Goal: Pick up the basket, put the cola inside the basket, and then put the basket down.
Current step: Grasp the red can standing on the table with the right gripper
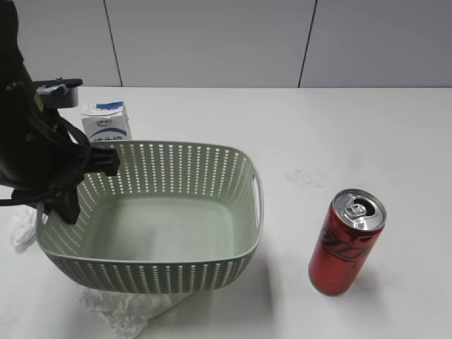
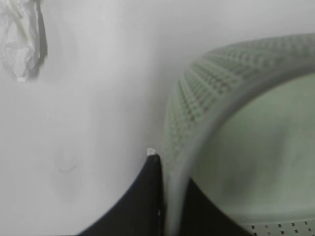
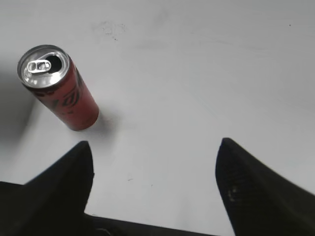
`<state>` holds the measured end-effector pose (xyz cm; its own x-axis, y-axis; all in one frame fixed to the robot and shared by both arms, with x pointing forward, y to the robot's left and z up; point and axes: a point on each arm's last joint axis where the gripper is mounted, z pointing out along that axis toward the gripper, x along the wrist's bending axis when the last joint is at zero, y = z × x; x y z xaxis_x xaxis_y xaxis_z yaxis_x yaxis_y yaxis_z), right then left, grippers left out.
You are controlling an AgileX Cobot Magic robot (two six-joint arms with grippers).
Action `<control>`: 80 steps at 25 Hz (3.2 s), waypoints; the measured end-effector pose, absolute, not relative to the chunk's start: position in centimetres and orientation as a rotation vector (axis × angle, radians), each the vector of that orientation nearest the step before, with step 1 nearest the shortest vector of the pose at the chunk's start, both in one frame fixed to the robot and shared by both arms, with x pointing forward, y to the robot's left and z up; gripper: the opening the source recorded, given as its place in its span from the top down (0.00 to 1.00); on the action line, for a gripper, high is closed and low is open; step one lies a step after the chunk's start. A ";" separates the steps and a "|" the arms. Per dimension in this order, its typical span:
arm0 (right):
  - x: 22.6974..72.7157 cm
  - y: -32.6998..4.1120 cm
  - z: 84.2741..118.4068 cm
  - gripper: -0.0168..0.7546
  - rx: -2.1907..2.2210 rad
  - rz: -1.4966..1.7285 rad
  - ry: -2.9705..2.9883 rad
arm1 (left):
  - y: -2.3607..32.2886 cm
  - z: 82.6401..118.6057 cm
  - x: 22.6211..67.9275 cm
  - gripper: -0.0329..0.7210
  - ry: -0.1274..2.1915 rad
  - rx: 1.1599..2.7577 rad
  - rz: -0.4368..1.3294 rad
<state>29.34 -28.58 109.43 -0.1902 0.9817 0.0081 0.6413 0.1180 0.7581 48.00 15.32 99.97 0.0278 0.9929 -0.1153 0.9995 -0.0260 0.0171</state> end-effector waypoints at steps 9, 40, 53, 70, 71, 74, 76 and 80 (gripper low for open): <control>25.5 -29.0 105.2 0.22 1.461 0.960 1.775 | 15.3 100.0 48.0 0.96 2.126 2.182 -0.111; 25.0 -29.2 103.9 0.12 1.397 1.006 1.682 | 15.3 100.0 47.8 0.96 2.136 2.187 -0.128; 32.1 -28.3 108.6 0.14 1.676 0.941 1.821 | 15.4 100.0 47.9 0.96 2.133 2.193 -0.115; 45.2 -22.3 109.7 0.17 1.781 0.592 2.476 | 15.2 100.0 48.5 0.96 2.088 2.158 -0.060; 45.3 -21.5 109.4 0.17 1.752 0.558 2.503 | 15.2 100.0 48.5 0.96 2.088 2.158 -0.060; 45.4 -18.7 108.1 0.17 1.630 0.437 2.585 | 15.2 100.0 48.5 0.96 2.088 2.158 -0.060; 45.3 -16.9 107.3 0.17 1.564 0.414 2.630 | 15.2 100.0 48.5 0.96 2.088 2.158 -0.060; 46.1 -15.1 105.8 0.17 1.573 0.412 2.621 | 15.2 100.0 48.5 0.96 2.088 2.158 -0.060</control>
